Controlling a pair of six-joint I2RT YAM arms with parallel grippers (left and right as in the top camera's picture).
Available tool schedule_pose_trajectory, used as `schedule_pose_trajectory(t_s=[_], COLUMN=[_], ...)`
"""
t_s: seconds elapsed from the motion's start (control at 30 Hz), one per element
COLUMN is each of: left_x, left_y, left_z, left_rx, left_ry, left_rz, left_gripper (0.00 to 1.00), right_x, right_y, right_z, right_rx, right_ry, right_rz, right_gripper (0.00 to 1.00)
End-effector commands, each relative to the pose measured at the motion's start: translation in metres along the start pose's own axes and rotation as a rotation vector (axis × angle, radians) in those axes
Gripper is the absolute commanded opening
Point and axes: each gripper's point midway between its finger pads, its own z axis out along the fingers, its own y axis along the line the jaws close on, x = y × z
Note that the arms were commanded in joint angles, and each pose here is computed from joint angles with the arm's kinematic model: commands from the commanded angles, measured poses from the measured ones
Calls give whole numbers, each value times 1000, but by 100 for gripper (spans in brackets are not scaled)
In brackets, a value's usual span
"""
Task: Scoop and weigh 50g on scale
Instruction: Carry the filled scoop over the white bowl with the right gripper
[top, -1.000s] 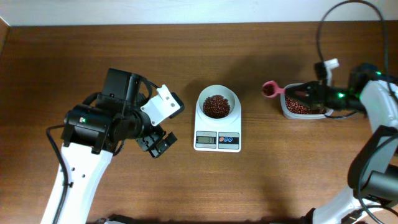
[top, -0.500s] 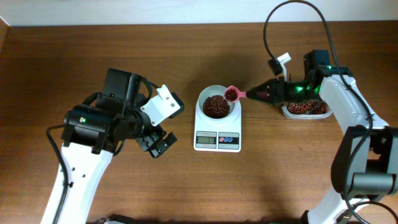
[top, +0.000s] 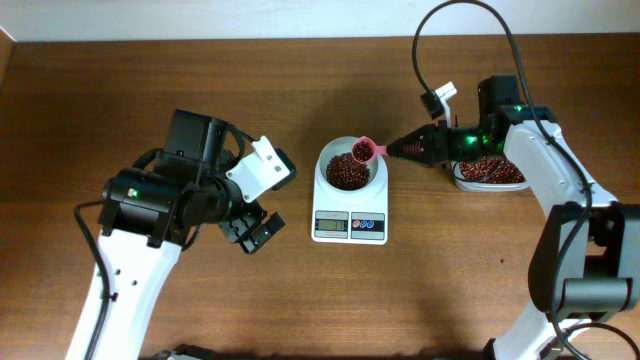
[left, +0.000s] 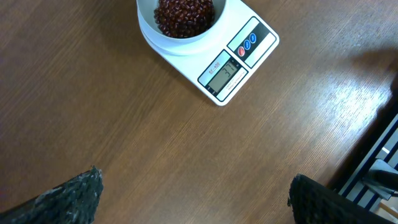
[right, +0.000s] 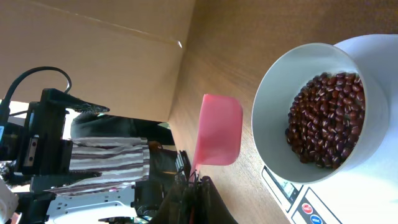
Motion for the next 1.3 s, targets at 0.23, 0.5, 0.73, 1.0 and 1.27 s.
schedule_pose_trajectory(t_s=[0.23,0.5,0.73,1.0,1.27], left_x=[-4,-4,-4,-4,-4], left_y=[1,1,1,1,1], left_z=[-3,-3,-3,-3,-3], left_rx=[1,2,2,2,2], left_ry=[-19,-19,-19,-19,-19], left_rz=[18,18,18,18,18], left_gripper=[99,99,99,99,99], right_x=[-1,-1,-2,-11,-20], right_y=[1,-2,-5,-25,-26], right_z=[4,4,4,3,7], right_rx=[-18,0,17,132,152], right_ry=[5,5,5,-11,-23], right_rz=[-19,-24,-30,-101,-172], right_gripper=[4,4,4,4,4])
